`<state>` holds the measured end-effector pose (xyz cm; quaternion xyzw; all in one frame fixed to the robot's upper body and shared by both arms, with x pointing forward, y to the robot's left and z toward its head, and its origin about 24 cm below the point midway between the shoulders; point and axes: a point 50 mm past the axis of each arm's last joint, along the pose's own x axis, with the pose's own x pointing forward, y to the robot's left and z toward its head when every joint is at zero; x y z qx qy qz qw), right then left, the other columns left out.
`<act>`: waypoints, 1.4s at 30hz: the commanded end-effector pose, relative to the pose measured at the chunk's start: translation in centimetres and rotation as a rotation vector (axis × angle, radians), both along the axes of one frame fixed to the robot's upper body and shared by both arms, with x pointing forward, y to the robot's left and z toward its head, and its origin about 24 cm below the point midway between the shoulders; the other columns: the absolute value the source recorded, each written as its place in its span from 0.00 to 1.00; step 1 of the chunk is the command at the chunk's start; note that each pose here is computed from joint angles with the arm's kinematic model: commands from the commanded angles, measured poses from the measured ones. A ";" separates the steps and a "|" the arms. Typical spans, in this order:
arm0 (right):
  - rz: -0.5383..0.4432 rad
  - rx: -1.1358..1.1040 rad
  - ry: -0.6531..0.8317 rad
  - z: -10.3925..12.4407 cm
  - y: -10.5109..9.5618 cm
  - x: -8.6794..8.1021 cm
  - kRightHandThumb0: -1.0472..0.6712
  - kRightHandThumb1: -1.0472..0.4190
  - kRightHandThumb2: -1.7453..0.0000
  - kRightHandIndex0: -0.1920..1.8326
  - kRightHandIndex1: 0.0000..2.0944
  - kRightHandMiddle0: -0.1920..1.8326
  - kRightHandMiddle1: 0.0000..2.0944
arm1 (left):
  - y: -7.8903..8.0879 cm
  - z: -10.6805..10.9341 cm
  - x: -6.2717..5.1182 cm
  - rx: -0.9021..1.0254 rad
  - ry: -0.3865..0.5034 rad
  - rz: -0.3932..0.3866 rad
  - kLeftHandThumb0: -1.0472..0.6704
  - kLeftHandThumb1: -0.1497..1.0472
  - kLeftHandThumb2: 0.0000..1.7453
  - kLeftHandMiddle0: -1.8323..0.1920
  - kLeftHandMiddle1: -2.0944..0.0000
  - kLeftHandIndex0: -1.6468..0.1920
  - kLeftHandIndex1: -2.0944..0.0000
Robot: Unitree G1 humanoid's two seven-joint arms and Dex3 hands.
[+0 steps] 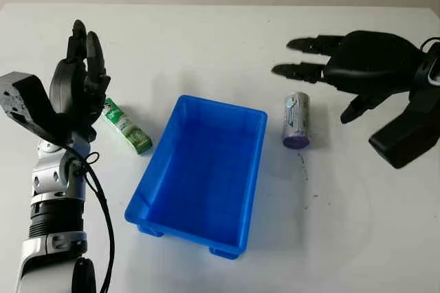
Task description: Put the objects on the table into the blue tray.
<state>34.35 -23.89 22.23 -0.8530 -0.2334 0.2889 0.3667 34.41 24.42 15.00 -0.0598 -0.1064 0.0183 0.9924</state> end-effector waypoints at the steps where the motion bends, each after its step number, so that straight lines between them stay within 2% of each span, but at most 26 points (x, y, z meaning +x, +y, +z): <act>1: 0.027 -0.040 -0.025 0.2 -0.1 0.0 0.52 0.01 0.92 0.15 0.03 0.16 0.03 | -0.1 1.0 0.1 0.011 -0.027 0.003 0.18 1.00 0.35 1.00 1.00 1.00 1.00; 4: 0.071 -0.042 -0.007 -1.1 0.5 0.3 0.49 0.03 0.95 0.14 0.02 0.16 0.03 | -0.1 0.8 0.1 -0.001 -0.024 0.009 0.18 1.00 0.34 1.00 1.00 1.00 1.00; 10: 0.148 0.035 0.037 -3.9 1.5 0.6 0.55 0.02 0.96 0.15 0.03 0.16 0.03 | -0.1 0.7 0.0 0.007 -0.024 0.012 0.18 1.00 0.34 1.00 1.00 1.00 1.00; 14: 0.184 0.070 0.075 -5.7 2.0 0.7 0.52 0.01 0.96 0.17 0.03 0.17 0.03 | 0.0 0.6 -0.1 0.014 -0.024 0.011 0.19 1.00 0.34 1.00 1.00 1.00 1.00; 18: 0.203 0.123 0.087 -7.0 2.1 0.7 0.52 0.03 0.97 0.23 0.06 0.23 0.06 | 0.1 0.5 -0.3 0.015 -0.019 0.015 0.18 1.00 0.34 1.00 1.00 1.00 1.00; 21: 0.232 0.138 0.081 -8.0 2.1 0.6 0.48 0.03 0.97 0.32 0.11 0.30 0.10 | 0.1 0.5 -0.3 0.014 -0.016 0.019 0.18 1.00 0.34 1.00 1.00 1.00 1.00; 22: 0.248 0.134 0.071 -8.3 2.1 0.6 0.45 0.04 0.97 0.35 0.13 0.31 0.14 | 0.2 0.4 -0.3 0.015 -0.014 0.022 0.18 1.00 0.34 1.00 1.00 1.00 1.00; 23: 0.259 0.136 0.067 -8.5 2.1 0.5 0.42 0.03 0.97 0.35 0.25 0.29 0.30 | 0.2 0.4 -0.3 0.016 -0.014 0.024 0.18 1.00 0.34 1.00 1.00 1.00 1.00; 24: 0.269 0.135 0.063 -8.7 2.1 0.5 0.40 0.02 0.97 0.30 0.47 0.25 0.50 | 0.2 0.5 -0.3 0.013 -0.014 0.025 0.18 1.00 0.35 1.00 1.00 1.00 1.00; 25: 0.274 0.135 0.062 -8.7 2.1 0.5 0.38 0.02 0.97 0.27 0.73 0.23 0.70 | 0.2 0.5 -0.3 0.013 -0.014 0.026 0.19 1.00 0.35 1.00 1.00 1.00 1.00; 26: 0.274 0.137 0.062 -8.7 2.0 0.5 0.36 0.02 0.97 0.27 0.86 0.21 0.80 | 0.2 0.5 -0.4 0.013 -0.013 0.025 0.19 1.00 0.35 1.00 1.00 1.00 1.00; 27: 0.274 0.148 0.053 -8.7 2.0 0.5 0.33 0.01 0.97 0.32 0.93 0.22 0.89 | 0.2 0.5 -0.3 0.013 -0.012 0.025 0.19 1.00 0.35 1.00 1.00 1.00 1.00; 28: 0.272 0.161 0.039 -8.7 1.9 0.5 0.31 0.00 0.95 0.45 0.97 0.29 0.95 | 0.2 0.5 -0.3 0.013 -0.011 0.025 0.19 1.00 0.35 1.00 1.00 1.00 1.00; 30: 0.269 0.188 0.008 -8.7 1.8 0.6 0.28 0.00 0.91 0.62 0.99 0.43 0.99 | 0.2 0.4 -0.3 0.011 -0.010 0.022 0.19 1.00 0.35 1.00 1.00 1.00 1.00; 32: 0.237 0.225 -0.045 -8.0 1.6 1.0 0.28 0.00 0.85 0.68 1.00 0.49 1.00 | 0.2 0.4 -0.2 0.007 -0.007 0.023 0.18 1.00 0.35 1.00 1.00 1.00 1.00; 35: 0.139 0.316 -0.158 -5.8 1.2 2.1 0.30 0.00 0.83 0.62 1.00 0.45 1.00 | 0.1 0.3 -0.2 0.004 -0.007 0.022 0.18 1.00 0.34 1.00 1.00 1.00 1.00; 38: 0.044 0.442 -0.305 -2.7 0.8 3.2 0.30 0.00 0.88 0.55 1.00 0.42 1.00 | 0.1 0.4 -0.1 0.006 -0.010 0.019 0.18 1.00 0.34 1.00 1.00 1.00 1.00; 42: -0.010 0.568 -0.411 0.3 0.9 3.8 0.31 0.00 0.89 0.55 1.00 0.44 1.00 | 0.1 0.5 -0.2 0.010 -0.013 0.016 0.18 1.00 0.34 1.00 1.00 1.00 1.00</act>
